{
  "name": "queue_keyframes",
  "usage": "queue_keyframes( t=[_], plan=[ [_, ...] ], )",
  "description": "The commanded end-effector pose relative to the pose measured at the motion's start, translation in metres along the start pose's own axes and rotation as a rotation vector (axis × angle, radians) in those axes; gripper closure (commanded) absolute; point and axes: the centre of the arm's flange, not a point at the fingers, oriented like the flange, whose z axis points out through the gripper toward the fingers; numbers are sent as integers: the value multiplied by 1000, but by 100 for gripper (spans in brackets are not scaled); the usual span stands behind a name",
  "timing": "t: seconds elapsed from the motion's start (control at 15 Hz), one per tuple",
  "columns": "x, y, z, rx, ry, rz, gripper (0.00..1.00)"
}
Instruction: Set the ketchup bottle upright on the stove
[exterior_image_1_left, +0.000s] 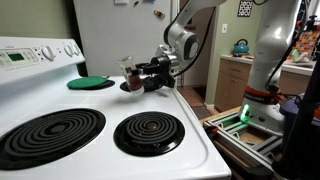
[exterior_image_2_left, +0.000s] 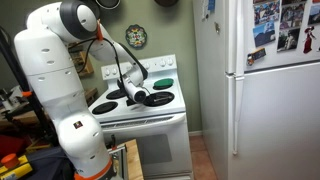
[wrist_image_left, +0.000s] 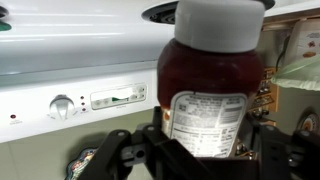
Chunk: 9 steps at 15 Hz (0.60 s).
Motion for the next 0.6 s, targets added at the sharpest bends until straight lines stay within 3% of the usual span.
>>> queue_keyframes(
  t=[0.0, 0.53],
  plan=[
    [-12, 0, 15, -56, 51, -11, 55],
    [-30, -3, 34, -40, 19, 36, 55]
  ],
)
